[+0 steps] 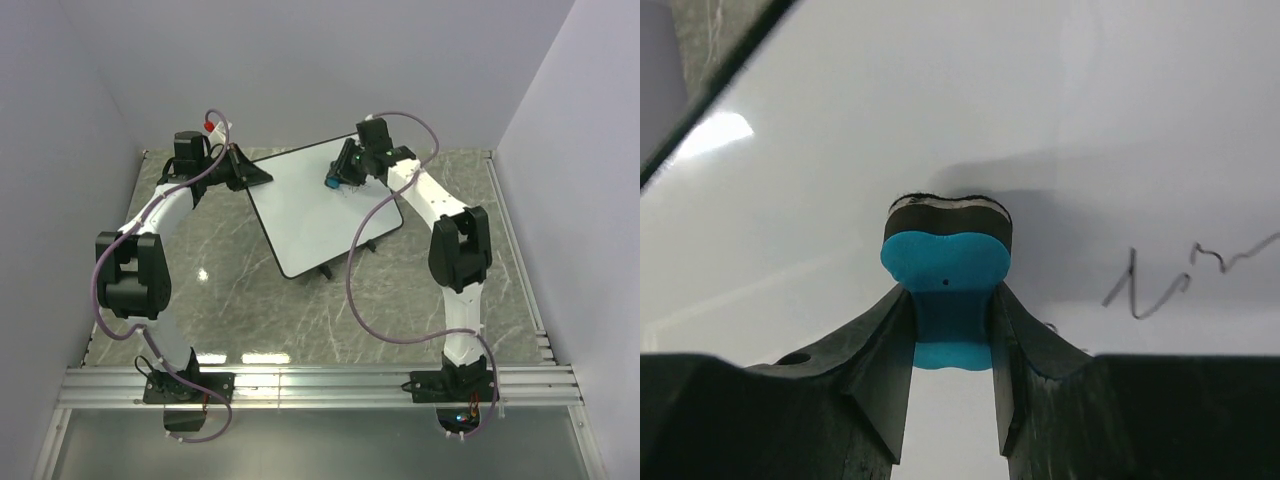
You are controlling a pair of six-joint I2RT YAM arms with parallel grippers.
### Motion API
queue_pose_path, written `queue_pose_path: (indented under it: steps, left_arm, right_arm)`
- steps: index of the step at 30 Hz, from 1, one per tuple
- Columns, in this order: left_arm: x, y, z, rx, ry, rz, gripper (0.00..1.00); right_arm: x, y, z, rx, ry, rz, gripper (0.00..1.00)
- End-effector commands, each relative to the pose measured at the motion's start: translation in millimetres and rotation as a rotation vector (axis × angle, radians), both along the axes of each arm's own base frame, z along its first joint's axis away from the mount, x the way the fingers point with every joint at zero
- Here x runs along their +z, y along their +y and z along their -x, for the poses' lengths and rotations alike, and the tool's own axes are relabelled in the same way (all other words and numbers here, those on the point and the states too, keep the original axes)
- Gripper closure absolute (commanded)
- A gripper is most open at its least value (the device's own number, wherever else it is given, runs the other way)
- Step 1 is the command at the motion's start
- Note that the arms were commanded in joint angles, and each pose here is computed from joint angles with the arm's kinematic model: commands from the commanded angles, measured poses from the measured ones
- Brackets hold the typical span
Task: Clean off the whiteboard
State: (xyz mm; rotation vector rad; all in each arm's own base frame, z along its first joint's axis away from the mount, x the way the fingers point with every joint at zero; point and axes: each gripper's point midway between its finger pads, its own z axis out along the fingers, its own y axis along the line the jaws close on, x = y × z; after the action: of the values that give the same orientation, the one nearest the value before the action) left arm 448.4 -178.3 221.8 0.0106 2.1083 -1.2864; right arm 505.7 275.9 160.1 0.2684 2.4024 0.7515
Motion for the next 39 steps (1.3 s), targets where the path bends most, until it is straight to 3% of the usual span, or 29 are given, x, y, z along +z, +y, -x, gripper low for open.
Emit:
queue_pose_path:
  steps: [1,6,10,15,21,27,32,39]
  left_arm:
    - [-16.2,-23.2,18.2,-0.108,-0.055,-0.104,1.00]
    - [-18.1,-23.9,16.0,-0.109,-0.054,-0.101,1.00]
    - [-19.5,-24.6,15.1,-0.112,-0.050,-0.097,1.00]
    - [-23.5,-24.1,13.0,-0.108,-0.051,-0.122,1.00]
    - [-24.8,-25.2,8.0,-0.114,-0.045,-0.129,1.00]
    - [-26.3,-20.9,5.1,-0.098,-0.056,-0.167,1.00]
    - [-23.7,-20.9,7.2,-0.099,-0.061,-0.164,1.00]
    - [-20.1,-21.0,9.6,-0.100,-0.067,-0.160,1.00]
  right_arm:
    - [-82.2,-29.8,39.2,-0.025,0.179,0.094,1.00]
    - [-112.1,-80.9,60.7,-0.086,0.242,0.134,1.00]
    - [-121.6,-95.2,64.9,-0.091,0.270,0.164,1.00]
    - [-103.3,-79.4,43.9,-0.086,0.241,0.107,1.00]
    - [-44.0,-41.1,-9.7,-0.053,0.124,-0.027,1.00]
    - [-27.5,-15.1,-25.7,-0.018,0.098,-0.057,1.00]
    - [-43.7,-28.9,-16.4,-0.043,0.129,-0.030,1.00]
    - [-109.4,-101.3,29.6,-0.168,0.285,0.092,1.00]
